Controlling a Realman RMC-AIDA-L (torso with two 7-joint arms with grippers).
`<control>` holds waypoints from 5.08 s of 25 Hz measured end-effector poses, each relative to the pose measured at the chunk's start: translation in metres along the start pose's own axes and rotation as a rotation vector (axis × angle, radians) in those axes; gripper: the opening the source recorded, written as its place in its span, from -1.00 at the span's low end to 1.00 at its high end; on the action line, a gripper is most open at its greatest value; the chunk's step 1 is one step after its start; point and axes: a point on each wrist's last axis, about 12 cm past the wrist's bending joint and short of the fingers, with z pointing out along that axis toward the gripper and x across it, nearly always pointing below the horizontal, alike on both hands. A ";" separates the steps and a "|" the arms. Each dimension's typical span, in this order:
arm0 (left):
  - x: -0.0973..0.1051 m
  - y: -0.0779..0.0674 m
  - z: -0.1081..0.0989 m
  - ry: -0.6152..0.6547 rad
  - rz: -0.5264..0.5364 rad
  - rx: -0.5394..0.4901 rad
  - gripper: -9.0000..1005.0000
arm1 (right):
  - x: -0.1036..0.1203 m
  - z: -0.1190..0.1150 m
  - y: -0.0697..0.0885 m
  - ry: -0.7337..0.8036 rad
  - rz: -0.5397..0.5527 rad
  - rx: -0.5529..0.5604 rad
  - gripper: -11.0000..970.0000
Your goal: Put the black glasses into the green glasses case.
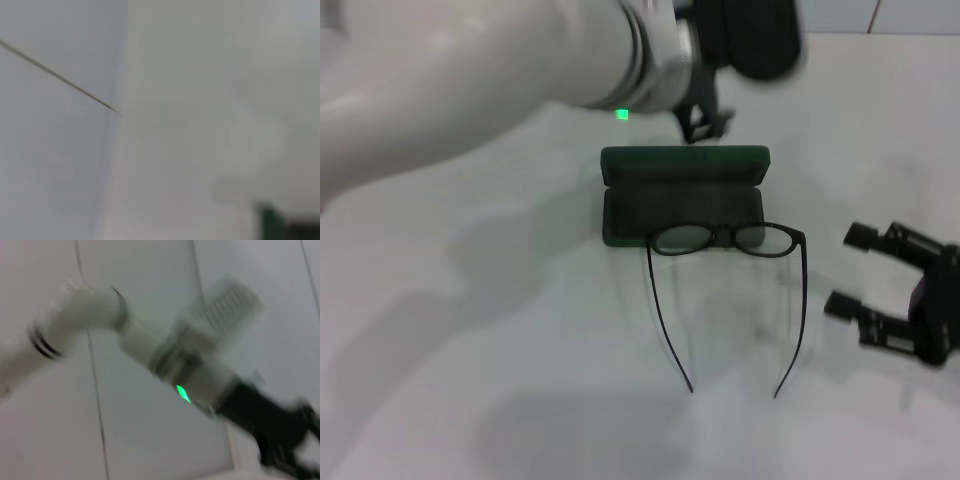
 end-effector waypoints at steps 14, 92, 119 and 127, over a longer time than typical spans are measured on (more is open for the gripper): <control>0.076 -0.023 -0.088 -0.601 -0.761 -0.117 -0.35 | -0.102 0.054 -0.068 0.498 0.004 -0.086 0.61; 0.224 -0.151 -0.067 -1.303 -0.991 0.125 -0.89 | -0.098 0.153 -0.030 0.627 -0.040 -0.143 -0.87; 0.155 -0.109 -0.026 -1.379 -0.845 0.493 -0.91 | -0.078 0.097 -0.028 0.082 0.108 -0.264 -0.87; 0.159 -0.111 -0.020 -1.329 -0.875 0.451 -0.91 | -0.077 0.100 -0.027 0.077 0.117 -0.274 -0.87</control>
